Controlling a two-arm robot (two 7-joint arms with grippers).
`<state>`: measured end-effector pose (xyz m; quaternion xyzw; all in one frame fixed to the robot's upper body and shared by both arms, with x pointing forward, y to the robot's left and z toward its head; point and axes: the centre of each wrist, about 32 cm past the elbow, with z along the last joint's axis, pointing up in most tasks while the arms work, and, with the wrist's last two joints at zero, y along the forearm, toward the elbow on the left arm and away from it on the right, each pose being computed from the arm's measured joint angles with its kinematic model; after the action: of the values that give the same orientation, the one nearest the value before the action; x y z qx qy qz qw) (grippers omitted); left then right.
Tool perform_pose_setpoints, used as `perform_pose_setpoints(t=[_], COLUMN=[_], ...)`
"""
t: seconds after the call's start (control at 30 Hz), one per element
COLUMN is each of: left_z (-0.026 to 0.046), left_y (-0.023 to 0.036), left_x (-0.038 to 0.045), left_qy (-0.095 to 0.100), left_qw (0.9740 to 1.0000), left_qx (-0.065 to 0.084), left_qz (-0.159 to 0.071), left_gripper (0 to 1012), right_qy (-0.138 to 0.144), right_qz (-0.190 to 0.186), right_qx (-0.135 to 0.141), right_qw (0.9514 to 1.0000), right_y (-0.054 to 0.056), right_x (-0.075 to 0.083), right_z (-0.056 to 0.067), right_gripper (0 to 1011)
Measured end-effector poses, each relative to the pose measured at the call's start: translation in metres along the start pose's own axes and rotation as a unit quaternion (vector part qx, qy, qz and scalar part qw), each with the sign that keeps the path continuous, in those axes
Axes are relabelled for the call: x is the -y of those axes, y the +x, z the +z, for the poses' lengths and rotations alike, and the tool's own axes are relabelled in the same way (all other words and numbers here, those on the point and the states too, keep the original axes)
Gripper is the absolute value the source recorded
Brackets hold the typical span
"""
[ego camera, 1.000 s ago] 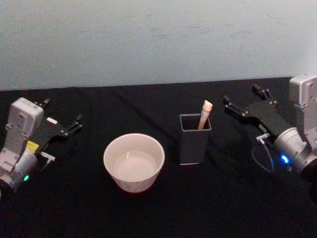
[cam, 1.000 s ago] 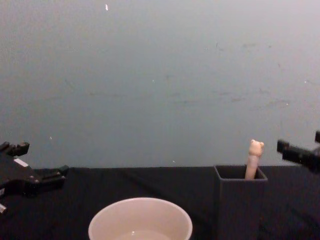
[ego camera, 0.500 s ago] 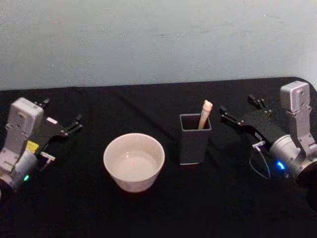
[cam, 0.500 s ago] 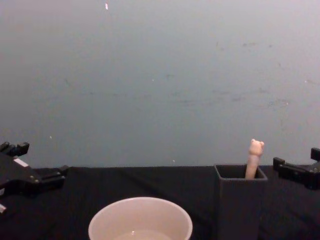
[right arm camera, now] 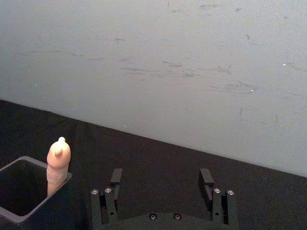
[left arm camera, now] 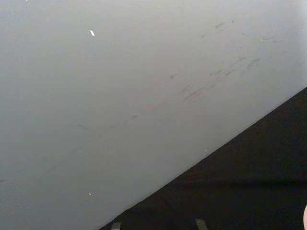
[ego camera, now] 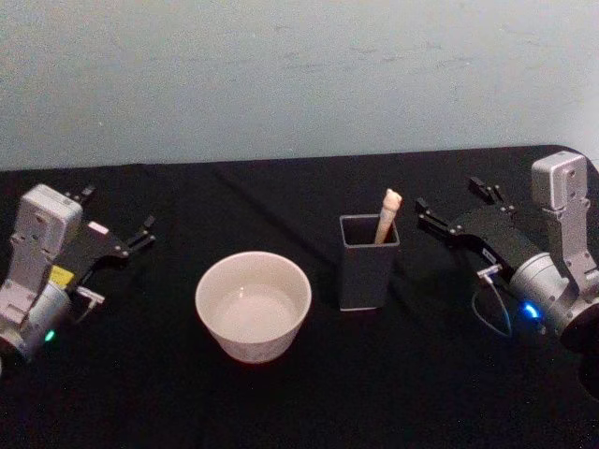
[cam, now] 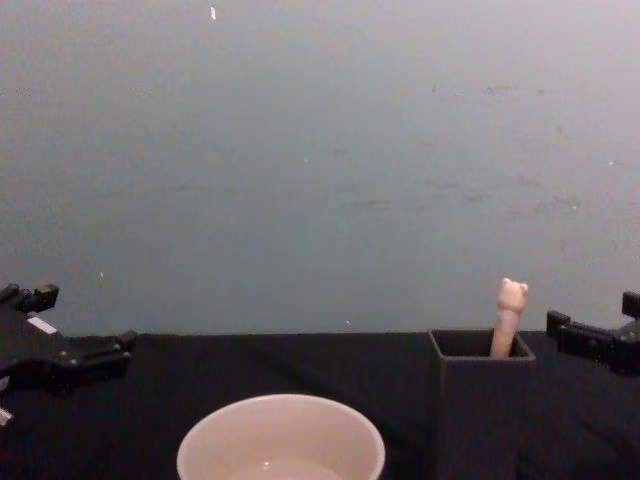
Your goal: Pick up the stirring spoon with one hand, stir inside the cup, then place it back in its original position.
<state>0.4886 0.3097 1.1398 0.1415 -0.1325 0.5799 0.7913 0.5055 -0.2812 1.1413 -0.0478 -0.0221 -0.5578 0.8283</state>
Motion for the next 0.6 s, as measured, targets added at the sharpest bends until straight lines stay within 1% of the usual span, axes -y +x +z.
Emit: perform_pose_setpoints(t=[0.6], left_z=[0.0], left_y=[0.0], left_x=[0.0], left_qy=[0.0], left_qw=[1.0], left_qx=[0.0], left_qz=[0.0], left_gripper=[1001], right_qy=[0.002], right_qz=[0.0], right_qx=[0.0], right_qw=[1.0], right_y=[0.0001], right_x=[0.0], right_z=[0.0005], right_gripper=[1000])
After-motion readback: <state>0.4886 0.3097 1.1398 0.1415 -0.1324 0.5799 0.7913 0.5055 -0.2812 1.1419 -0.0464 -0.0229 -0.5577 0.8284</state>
